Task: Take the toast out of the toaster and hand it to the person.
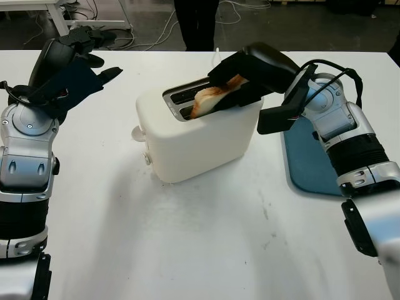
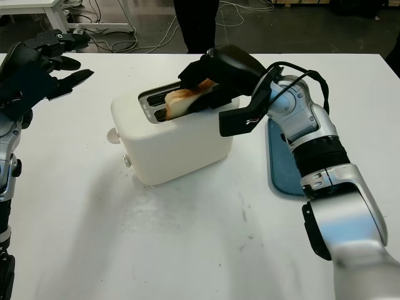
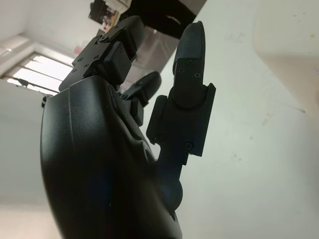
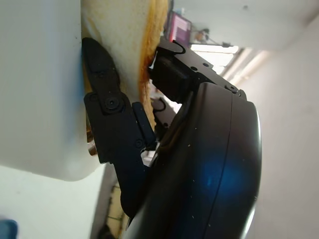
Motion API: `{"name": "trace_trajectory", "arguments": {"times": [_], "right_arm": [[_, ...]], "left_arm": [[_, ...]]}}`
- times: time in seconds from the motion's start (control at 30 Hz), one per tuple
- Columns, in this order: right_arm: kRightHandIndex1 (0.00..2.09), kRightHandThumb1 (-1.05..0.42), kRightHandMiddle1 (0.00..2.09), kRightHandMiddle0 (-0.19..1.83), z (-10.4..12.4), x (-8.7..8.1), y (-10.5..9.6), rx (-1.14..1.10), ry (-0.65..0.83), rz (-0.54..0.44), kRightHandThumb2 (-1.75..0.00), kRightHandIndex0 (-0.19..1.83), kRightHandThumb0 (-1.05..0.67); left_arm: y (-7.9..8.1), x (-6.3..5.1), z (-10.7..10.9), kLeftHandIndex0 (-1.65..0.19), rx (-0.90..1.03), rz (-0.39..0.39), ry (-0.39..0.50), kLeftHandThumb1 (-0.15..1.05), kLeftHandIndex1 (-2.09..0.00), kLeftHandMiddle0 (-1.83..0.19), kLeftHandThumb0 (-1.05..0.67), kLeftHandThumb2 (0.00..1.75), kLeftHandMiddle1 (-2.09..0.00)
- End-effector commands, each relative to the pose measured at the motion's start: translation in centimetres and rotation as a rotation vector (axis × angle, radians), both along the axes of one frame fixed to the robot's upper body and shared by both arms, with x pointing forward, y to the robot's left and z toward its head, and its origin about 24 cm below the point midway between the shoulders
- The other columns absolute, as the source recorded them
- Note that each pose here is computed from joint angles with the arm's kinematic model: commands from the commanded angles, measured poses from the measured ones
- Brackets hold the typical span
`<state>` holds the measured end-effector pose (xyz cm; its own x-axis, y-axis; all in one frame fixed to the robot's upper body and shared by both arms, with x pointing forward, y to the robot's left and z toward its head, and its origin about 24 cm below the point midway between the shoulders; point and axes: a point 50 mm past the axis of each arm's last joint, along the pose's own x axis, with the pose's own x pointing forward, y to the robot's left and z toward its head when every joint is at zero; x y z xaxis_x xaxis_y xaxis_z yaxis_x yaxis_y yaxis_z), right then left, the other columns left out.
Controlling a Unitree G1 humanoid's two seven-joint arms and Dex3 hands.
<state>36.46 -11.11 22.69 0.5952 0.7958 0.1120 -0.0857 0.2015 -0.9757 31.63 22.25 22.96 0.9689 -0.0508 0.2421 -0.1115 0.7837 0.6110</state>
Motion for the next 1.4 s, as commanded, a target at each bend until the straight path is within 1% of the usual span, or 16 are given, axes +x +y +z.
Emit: {"name": "trace_trajectory", "arguments": {"times": [0.0,0.07,0.13,0.17,0.23,0.27,0.37,0.5,0.73,0.83,0.93,1.03,1.13,1.23,1.3,1.37], "right_arm": [[1.41,-0.88,1.05,1.08,-1.1,-0.1,-0.3,-0.093,-0.008,-0.015,-0.01,1.21,-0.59],[1.56,-0.91,1.23,1.05,-1.2,-0.1,-0.3,-0.108,-0.04,-0.019,-0.03,1.2,-0.6],[1.66,-0.92,1.38,1.02,-1.2,-0.1,-0.3,-0.096,-0.071,-0.023,-0.21,1.19,-0.59],[1.7,-0.92,1.52,0.98,-1.2,-0.1,-0.3,-0.081,-0.087,-0.023,-0.28,1.18,-0.59],[1.74,-0.92,1.69,0.94,-1.1,-0.1,-0.4,-0.04,-0.132,-0.023,-0.36,1.18,-0.56],[1.74,-0.92,1.72,0.93,-0.9,-0.1,-0.5,-0.014,-0.148,-0.024,-0.38,1.18,-0.55],[1.74,-0.92,1.74,0.88,0.1,0.0,-1.0,0.055,-0.188,-0.033,-0.42,1.14,-0.5],[1.75,-0.92,1.75,0.83,2.1,0.5,-2.1,0.189,-0.189,-0.07,-0.39,1.09,-0.47],[1.75,-0.92,1.75,0.69,5.4,2.2,-5.5,0.461,-0.038,-0.156,-0.4,0.94,-0.44],[1.75,-0.92,1.75,0.75,6.6,2.6,-6.9,0.566,0.001,-0.17,-0.4,0.99,-0.45],[1.75,-0.92,1.75,0.8,7.4,3.0,-8.2,0.696,0.09,-0.194,-0.36,1.03,-0.45],[1.75,-0.92,1.75,0.88,7.7,3.6,-9.3,0.889,0.188,-0.231,-0.31,1.08,-0.53],[1.75,-0.92,1.75,0.95,7.5,3.9,-10.4,1.012,0.237,-0.285,-0.33,1.14,-0.55],[1.75,-0.92,1.75,0.93,6.5,4.4,-10.9,1.071,0.225,-0.404,-0.35,1.12,-0.5],[1.75,-0.92,1.75,0.89,5.4,4.7,-11.0,1.05,0.207,-0.496,-0.36,1.1,-0.46],[1.75,-0.92,1.75,0.77,4.2,5.1,-10.8,1.037,0.194,-0.587,-0.39,1.03,-0.39]], "left_arm": [[0.1,-0.1,0.3,-0.47,0.013,0.018,-0.014,0.92,-0.29,-0.26,-0.43,0.16,-0.85],[0.1,-0.1,0.3,-0.47,0.006,0.018,-0.011,0.92,-0.29,-0.26,-0.43,0.16,-0.84],[0.1,-0.1,0.2,-0.47,0.01,0.017,-0.011,0.92,-0.29,-0.26,-0.44,0.16,-0.84],[0.1,-0.1,0.2,-0.47,0.014,0.017,-0.012,0.92,-0.28,-0.26,-0.45,0.17,-0.84],[0.0,-0.1,0.2,-0.47,0.021,0.019,-0.015,0.92,-0.28,-0.27,-0.43,0.17,-0.84],[0.0,-0.1,0.2,-0.47,0.021,0.02,-0.014,0.92,-0.28,-0.27,-0.42,0.17,-0.84],[0.1,0.0,0.2,-0.47,0.012,0.017,-0.011,0.92,-0.28,-0.27,-0.45,0.17,-0.84],[0.1,-0.1,0.2,-0.47,0.01,0.016,-0.009,0.92,-0.27,-0.26,-0.5,0.17,-0.83],[0.1,-0.1,0.1,-0.47,-0.001,0.011,-0.008,0.92,-0.27,-0.27,-0.49,0.18,-0.84],[0.1,-0.1,0.1,-0.48,0.011,0.013,-0.011,0.92,-0.27,-0.27,-0.48,0.18,-0.84],[0.1,-0.1,0.1,-0.48,0.02,0.018,-0.012,0.92,-0.27,-0.28,-0.47,0.18,-0.85],[0.2,-0.1,0.1,-0.48,0.013,0.018,-0.01,0.92,-0.26,-0.28,-0.48,0.18,-0.85],[0.1,-0.1,0.1,-0.48,0.014,0.017,-0.01,0.92,-0.26,-0.27,-0.46,0.18,-0.85],[0.1,-0.1,0.1,-0.48,0.02,0.02,-0.01,0.92,-0.26,-0.28,-0.46,0.18,-0.85],[0.1,-0.1,0.1,-0.48,0.008,0.02,-0.008,0.92,-0.26,-0.27,-0.45,0.18,-0.85],[0.1,-0.1,0.2,-0.48,0.007,0.021,-0.008,0.92,-0.25,-0.27,-0.44,0.18,-0.85]]}}
